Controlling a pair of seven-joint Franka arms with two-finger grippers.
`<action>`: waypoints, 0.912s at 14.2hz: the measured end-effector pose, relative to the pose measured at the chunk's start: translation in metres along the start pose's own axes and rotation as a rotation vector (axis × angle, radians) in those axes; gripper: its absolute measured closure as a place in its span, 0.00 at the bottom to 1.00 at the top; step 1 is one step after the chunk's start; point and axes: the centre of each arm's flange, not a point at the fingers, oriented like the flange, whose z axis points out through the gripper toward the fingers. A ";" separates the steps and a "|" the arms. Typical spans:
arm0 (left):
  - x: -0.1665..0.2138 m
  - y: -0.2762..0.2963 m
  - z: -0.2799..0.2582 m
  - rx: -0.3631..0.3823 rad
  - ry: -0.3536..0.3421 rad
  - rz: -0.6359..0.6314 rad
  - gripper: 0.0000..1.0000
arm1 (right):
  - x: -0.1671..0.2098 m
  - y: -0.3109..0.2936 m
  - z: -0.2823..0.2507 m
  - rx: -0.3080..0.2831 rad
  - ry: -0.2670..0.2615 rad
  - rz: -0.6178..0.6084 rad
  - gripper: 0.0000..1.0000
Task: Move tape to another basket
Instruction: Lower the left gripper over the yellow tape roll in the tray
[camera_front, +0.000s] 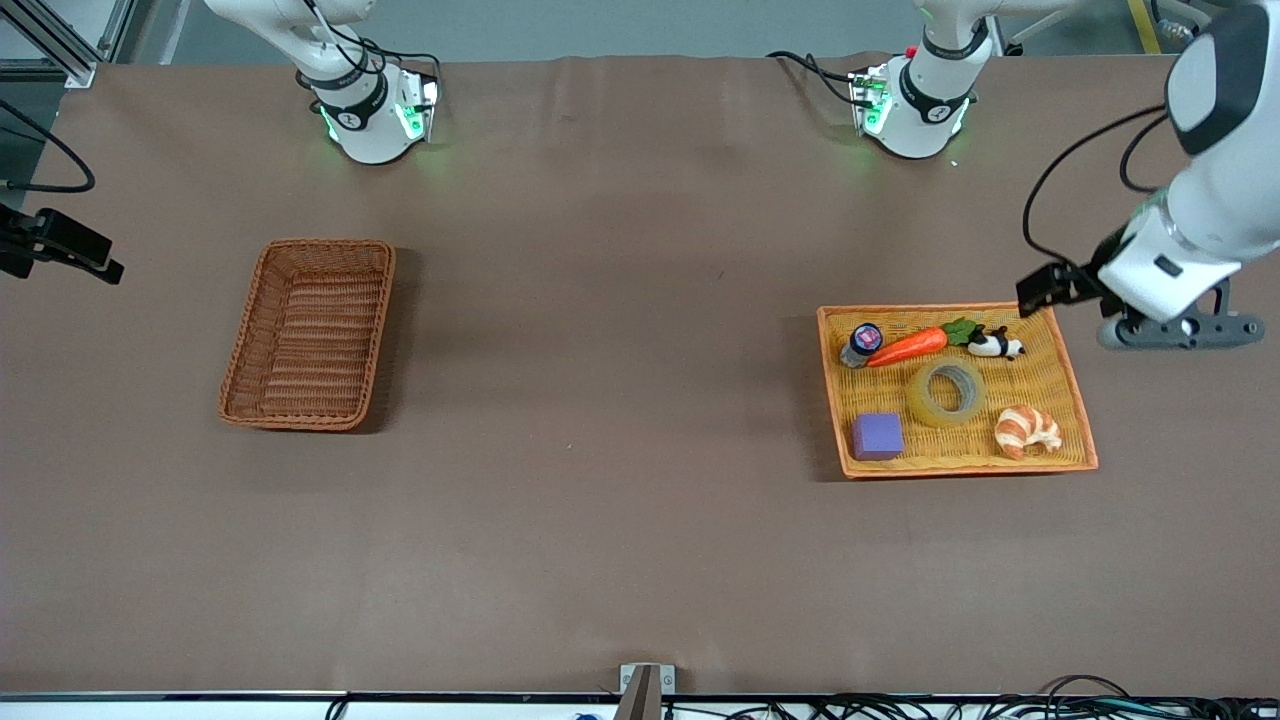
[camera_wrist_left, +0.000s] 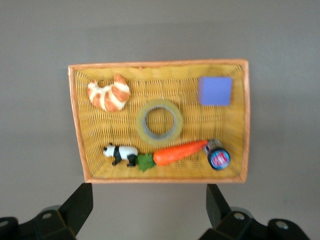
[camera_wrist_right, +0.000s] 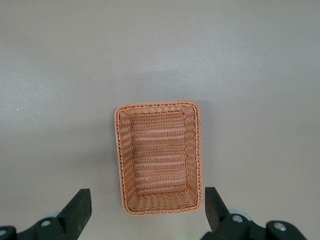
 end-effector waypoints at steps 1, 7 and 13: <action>0.005 -0.010 0.019 -0.002 0.006 -0.014 0.00 | 0.000 0.000 0.000 0.000 0.000 0.000 0.00; 0.027 -0.041 0.142 -0.014 -0.025 -0.060 0.00 | 0.000 0.000 0.000 0.000 0.000 0.000 0.00; 0.023 -0.047 0.226 -0.023 -0.071 -0.072 0.00 | 0.000 0.000 0.000 0.000 0.000 0.000 0.00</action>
